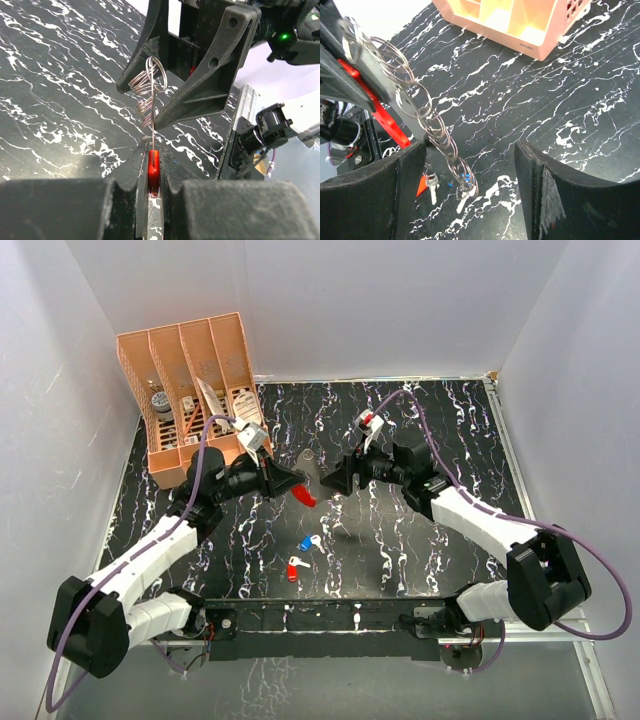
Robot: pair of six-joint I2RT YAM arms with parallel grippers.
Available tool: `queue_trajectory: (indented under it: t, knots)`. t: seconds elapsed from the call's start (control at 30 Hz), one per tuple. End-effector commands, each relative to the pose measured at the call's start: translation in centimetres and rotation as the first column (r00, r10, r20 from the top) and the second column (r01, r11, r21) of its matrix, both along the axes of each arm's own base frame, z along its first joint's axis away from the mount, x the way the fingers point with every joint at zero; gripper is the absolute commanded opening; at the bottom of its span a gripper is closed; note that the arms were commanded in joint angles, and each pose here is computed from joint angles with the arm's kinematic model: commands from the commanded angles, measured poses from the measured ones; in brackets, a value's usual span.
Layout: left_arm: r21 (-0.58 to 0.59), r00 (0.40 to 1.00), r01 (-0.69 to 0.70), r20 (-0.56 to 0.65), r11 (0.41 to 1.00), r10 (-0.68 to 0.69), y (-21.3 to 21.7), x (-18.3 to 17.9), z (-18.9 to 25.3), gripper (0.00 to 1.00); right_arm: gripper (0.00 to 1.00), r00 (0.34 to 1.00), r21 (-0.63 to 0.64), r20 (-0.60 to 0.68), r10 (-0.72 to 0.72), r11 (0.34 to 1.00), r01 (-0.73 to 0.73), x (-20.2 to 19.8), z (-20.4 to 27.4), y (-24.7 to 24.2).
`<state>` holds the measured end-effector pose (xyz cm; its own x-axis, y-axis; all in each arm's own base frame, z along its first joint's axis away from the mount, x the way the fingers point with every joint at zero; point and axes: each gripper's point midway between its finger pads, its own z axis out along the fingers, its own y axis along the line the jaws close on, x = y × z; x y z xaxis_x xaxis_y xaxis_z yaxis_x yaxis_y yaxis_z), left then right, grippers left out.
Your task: Put the keys on the keyring
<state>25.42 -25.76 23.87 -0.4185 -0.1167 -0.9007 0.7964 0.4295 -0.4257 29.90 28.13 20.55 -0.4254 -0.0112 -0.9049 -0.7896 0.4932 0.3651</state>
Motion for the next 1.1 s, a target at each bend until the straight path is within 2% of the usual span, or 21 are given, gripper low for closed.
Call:
queue_trajectory:
  t: [0.0, 0.1, 0.33, 0.5, 0.7, 0.9, 1.07]
  knots:
    - [0.001, 0.991, 0.13, 0.036, 0.992, -0.129, -0.9, -1.6, 0.0, 0.0, 0.69, 0.982, 0.071, 0.168, 0.087, 0.992, -0.1, -0.4, 5.3, 0.4]
    - [0.027, 0.992, 0.122, 0.02, 0.992, -0.123, -0.8, -1.3, -0.9, 0.0, 0.68, 0.98, 0.095, 0.178, 0.093, 0.989, -0.111, -0.6, 5.9, 0.0]
    - [0.091, 0.999, -0.008, -0.037, 0.996, 0.011, 0.1, 0.9, -3.3, 0.0, 0.64, 0.992, 0.148, 0.126, 0.021, 0.988, -0.04, 0.2, 7.2, -0.4]
    - [0.066, 0.997, 0.052, -0.06, 0.996, -0.048, -0.9, 0.9, -3.9, 0.0, 0.64, 0.992, 0.16, 0.084, 0.094, 0.981, -0.106, 0.1, 6.4, 0.7]
    - [0.049, 0.995, 0.075, -0.066, 0.996, -0.071, -1.2, 0.7, -3.8, 0.0, 0.64, 0.995, 0.178, 0.073, 0.07, 0.981, -0.082, 0.4, 6.1, 0.7]
    - [-0.038, 0.989, 0.112, -0.091, 0.993, -0.115, -1.9, 0.0, -3.1, 0.0, 0.63, 0.998, 0.17, -0.001, 0.065, 0.983, -0.064, 0.8, 5.2, 0.9]
    - [-0.173, 0.978, 0.143, -0.124, 0.974, -0.165, -2.6, -0.4, -1.7, 0.0, 0.64, 0.996, 0.145, -0.001, 0.088, 0.986, -0.087, 0.2, 3.6, 0.5]
